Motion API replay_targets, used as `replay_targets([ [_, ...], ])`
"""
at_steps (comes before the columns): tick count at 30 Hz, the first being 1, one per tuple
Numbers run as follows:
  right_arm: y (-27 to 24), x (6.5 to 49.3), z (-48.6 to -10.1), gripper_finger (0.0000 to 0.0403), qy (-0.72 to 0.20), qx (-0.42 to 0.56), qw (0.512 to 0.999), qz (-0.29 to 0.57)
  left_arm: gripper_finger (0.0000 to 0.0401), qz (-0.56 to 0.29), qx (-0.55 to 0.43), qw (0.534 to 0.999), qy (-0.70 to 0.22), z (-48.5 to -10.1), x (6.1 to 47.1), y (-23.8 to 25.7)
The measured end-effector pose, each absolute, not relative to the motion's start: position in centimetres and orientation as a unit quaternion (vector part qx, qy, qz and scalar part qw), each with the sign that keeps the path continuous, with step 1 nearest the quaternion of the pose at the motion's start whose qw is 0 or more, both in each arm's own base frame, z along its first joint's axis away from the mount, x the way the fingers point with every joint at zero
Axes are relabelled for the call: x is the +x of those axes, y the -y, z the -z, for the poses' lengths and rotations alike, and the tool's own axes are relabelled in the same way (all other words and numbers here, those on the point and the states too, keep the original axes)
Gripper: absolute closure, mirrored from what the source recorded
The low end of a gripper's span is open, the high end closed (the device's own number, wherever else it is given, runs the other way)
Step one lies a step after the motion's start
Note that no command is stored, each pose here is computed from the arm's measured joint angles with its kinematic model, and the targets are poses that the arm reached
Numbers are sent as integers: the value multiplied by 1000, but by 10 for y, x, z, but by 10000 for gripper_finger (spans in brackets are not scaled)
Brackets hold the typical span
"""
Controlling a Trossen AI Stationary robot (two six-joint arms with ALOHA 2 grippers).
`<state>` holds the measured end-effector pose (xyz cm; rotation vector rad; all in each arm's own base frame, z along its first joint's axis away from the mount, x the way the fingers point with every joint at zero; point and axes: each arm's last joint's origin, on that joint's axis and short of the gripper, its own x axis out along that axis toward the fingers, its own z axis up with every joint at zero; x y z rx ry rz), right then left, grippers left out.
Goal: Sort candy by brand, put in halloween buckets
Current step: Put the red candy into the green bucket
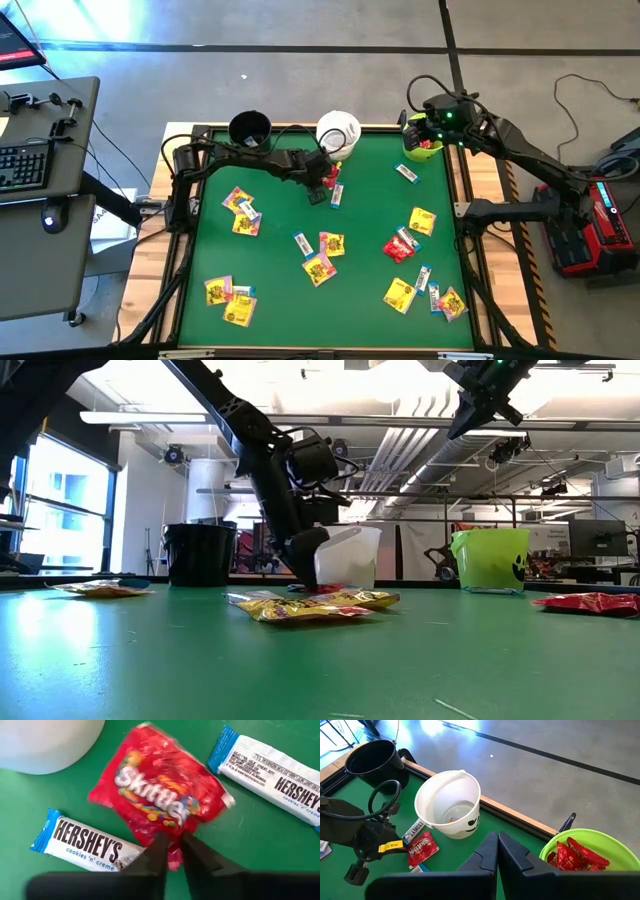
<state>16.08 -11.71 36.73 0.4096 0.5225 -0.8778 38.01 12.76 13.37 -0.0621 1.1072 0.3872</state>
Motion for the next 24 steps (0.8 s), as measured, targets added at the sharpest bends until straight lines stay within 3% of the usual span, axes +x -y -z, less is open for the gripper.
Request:
replay_targets([
  [2, 117, 161, -367, 403, -248, 195, 852, 417, 393, -182, -30, 833, -522, -134, 380, -128],
  [12, 116, 162, -367, 403, -255, 188, 861, 398, 401, -136, -55, 847, -511, -160, 373, -121],
  [24, 82, 190, -373, 402, -267, 71, 944, 178, 401, -97, -133, 898, -409, -244, 347, -116],
])
